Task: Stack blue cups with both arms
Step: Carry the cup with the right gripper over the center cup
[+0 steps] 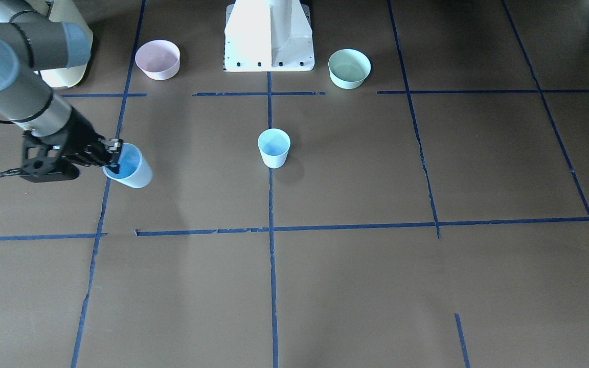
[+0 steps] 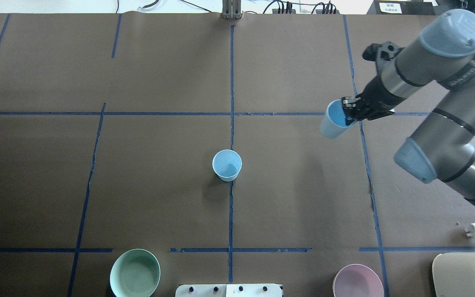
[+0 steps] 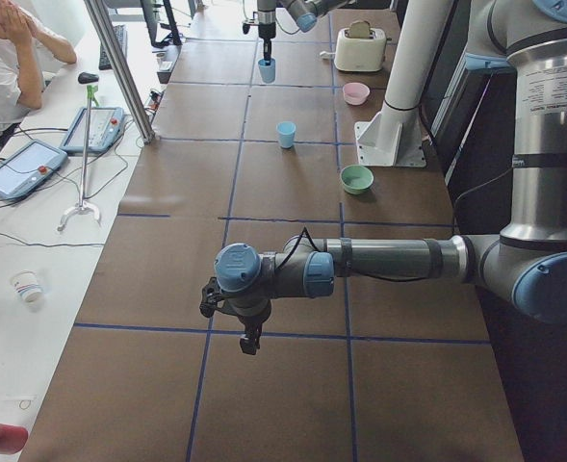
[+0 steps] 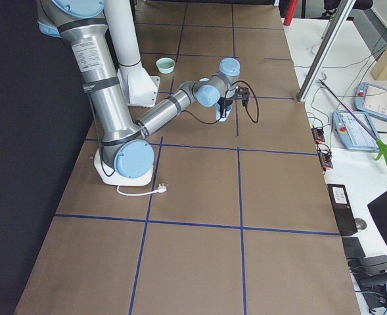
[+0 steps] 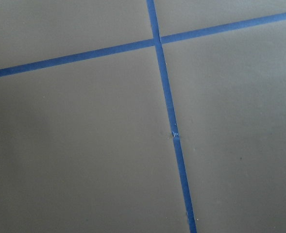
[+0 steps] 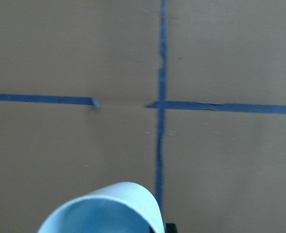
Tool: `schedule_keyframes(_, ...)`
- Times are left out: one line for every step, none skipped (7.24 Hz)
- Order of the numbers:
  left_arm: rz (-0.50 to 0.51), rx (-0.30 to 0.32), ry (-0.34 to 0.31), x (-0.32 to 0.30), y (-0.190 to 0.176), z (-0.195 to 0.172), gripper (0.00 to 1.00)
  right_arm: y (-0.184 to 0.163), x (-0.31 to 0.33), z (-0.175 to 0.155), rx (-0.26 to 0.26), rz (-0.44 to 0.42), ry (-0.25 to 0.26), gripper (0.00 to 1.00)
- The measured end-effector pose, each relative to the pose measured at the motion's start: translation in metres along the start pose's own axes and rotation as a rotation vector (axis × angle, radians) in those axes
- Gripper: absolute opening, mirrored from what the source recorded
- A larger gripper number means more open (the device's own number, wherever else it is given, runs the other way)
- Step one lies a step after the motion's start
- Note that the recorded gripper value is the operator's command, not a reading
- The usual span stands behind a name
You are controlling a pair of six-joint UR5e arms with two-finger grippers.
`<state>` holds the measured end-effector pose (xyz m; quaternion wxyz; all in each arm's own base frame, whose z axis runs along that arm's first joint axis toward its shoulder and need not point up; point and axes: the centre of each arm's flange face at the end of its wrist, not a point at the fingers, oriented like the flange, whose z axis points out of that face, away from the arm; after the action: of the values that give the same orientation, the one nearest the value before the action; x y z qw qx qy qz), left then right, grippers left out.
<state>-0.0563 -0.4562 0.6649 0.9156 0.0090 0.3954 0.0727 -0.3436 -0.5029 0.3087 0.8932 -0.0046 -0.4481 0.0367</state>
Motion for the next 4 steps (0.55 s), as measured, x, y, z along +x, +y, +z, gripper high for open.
schedule_keyframes(-0.042, 0.009, -0.006, 0.005, -0.002, -0.005, 1.0, 0.015, -0.063, 0.0, 0.01, 0.049, -0.011, 0.0)
schedule_keyframes(-0.062, 0.013, -0.008, 0.007, -0.003, -0.007, 1.0, 0.035, -0.119, 0.001, 0.031, 0.085, -0.02, 0.0)
schedule_keyframes(-0.069, 0.015, -0.009, 0.008, -0.003, -0.008, 1.0, 0.056, -0.165, 0.002, 0.053, 0.111, -0.038, 0.01)
schedule_keyframes(-0.071, 0.015, -0.008, 0.008, -0.003, -0.008, 1.0, 0.075, -0.199, 0.004, 0.068, 0.134, -0.055, 0.01)
